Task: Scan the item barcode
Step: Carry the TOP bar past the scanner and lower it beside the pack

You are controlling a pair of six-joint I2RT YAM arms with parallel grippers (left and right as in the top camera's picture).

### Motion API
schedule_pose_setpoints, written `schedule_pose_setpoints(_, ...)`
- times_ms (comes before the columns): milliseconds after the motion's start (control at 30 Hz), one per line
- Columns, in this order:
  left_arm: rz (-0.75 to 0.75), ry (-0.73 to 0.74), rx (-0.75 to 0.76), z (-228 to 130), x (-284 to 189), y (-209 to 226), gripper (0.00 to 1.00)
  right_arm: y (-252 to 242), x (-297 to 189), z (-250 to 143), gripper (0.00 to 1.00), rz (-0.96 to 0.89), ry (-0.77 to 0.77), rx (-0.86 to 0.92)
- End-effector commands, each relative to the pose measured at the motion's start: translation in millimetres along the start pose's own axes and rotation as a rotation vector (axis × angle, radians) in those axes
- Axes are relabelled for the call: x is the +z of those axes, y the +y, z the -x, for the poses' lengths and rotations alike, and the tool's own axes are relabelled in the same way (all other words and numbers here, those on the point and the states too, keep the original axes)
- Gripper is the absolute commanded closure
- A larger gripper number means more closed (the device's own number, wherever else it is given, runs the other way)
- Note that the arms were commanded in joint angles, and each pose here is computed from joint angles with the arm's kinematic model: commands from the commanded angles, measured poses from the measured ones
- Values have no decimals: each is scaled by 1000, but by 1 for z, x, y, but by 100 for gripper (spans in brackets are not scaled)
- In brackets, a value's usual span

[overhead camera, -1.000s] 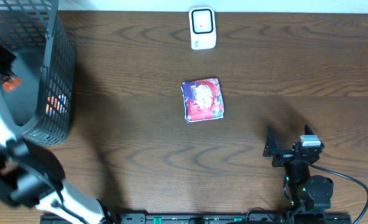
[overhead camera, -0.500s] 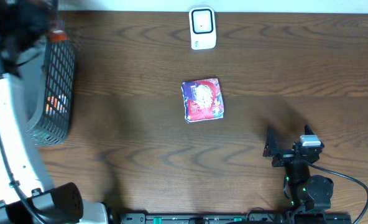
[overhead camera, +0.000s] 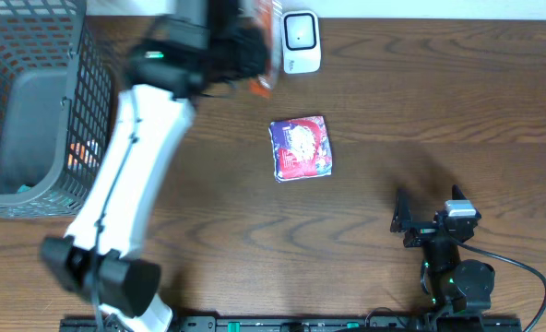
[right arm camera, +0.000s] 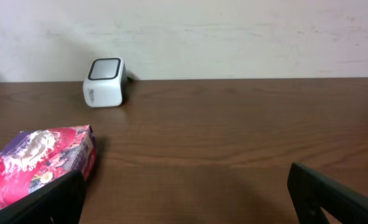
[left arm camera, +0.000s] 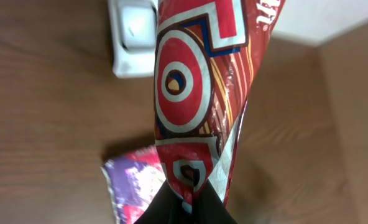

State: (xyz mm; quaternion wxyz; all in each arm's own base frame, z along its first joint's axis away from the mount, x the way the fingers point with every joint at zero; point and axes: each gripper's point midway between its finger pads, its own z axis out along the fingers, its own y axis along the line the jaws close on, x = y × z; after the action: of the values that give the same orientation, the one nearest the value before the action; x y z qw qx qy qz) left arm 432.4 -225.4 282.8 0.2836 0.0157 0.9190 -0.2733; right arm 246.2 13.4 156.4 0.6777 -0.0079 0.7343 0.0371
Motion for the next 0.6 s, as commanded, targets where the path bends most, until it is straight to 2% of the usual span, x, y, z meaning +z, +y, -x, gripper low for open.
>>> schedule_pose_setpoints(0,90,46,15,-21,37,-2,93,-2,0,-1,1,-7,1,7)
schedule_pose_setpoints(167,124,148,-43,-58,85,-9,93,-2,0,-1,1,-7,1,7)
schedule_pose_setpoints(367,185,241,-210,-96,131,-4,93,-2,0,-1,1,-7,1,7)
schedule_pose_setpoints(567,205,281,-247,-118,156,-5,93,-2,0,-1,1,-7,1,7)
